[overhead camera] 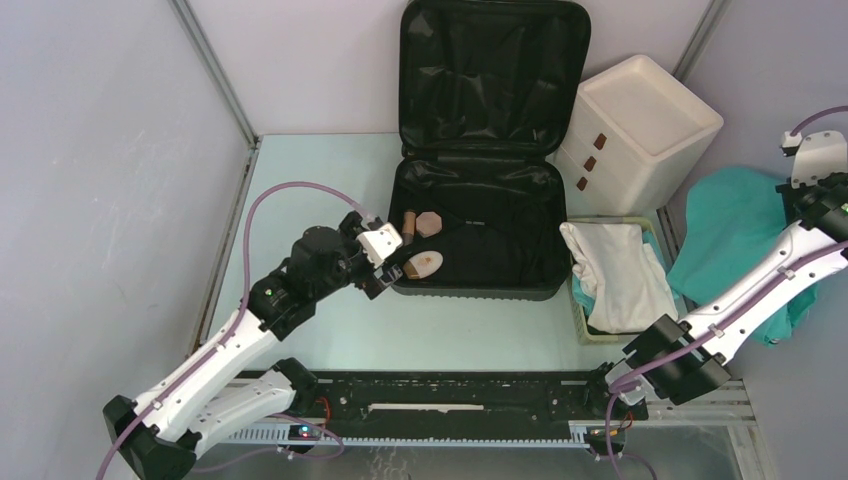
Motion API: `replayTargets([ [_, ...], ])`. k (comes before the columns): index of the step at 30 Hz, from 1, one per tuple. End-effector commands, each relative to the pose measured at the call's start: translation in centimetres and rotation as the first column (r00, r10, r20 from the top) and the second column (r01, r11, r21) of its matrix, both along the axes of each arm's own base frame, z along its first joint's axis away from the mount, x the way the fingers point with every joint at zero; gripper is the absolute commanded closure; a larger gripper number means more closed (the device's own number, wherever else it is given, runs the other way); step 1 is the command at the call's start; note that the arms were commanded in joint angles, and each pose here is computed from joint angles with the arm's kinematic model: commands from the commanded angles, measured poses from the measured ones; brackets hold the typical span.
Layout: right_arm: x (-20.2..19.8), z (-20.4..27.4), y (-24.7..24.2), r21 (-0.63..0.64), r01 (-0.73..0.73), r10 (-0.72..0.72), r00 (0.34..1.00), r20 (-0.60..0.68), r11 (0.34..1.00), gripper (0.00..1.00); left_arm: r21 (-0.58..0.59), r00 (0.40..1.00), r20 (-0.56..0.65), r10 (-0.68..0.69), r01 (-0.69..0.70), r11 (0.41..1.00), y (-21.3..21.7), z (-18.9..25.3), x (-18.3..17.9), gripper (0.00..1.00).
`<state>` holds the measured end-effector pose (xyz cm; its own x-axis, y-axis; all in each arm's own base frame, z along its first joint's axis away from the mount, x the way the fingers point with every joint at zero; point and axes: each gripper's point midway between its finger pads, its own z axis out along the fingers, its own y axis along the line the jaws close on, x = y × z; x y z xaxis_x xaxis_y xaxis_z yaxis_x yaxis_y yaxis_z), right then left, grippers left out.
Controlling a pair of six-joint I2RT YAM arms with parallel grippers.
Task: Open, take out, and arrange the luggage
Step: Place the clothes in the bin.
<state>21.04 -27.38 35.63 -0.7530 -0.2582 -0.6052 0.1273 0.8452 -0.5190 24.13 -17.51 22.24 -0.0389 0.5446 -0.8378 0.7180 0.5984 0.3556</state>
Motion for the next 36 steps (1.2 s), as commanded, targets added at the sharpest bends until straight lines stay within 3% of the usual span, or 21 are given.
replayTargets([
  [1, 0.2, 6.2, -1.3, -0.175, 0.041, -0.015, 0.989, 0.146, 0.984, 1.0, -0.026, 1.0, -0.006, 0.0, 0.0, 1.0, -0.3, -0.2, 0.2, 0.0],
  [8, 0.0, 9.0, -1.0, -0.22, 0.054, -0.004, 0.975, 0.22, 0.974, 1.0, -0.026, 1.0, -0.015, -0.001, 0.001, 1.0, -0.4, -0.4, 0.3, 0.0],
  [23, 1.5, 0.0, -0.7, -0.172, 0.006, 0.018, 0.991, 0.134, 0.985, 1.0, -0.022, 1.0, -0.022, -0.001, 0.0, 1.0, -0.4, -0.6, 0.4, 0.0],
  [36, 2.1, -2.1, 11.1, 0.021, -0.254, 0.251, 0.962, 0.112, 0.967, 1.0, -0.025, 1.0, -0.02, -0.002, 0.002, 1.0, -0.4, -0.5, 0.3, 0.0],
])
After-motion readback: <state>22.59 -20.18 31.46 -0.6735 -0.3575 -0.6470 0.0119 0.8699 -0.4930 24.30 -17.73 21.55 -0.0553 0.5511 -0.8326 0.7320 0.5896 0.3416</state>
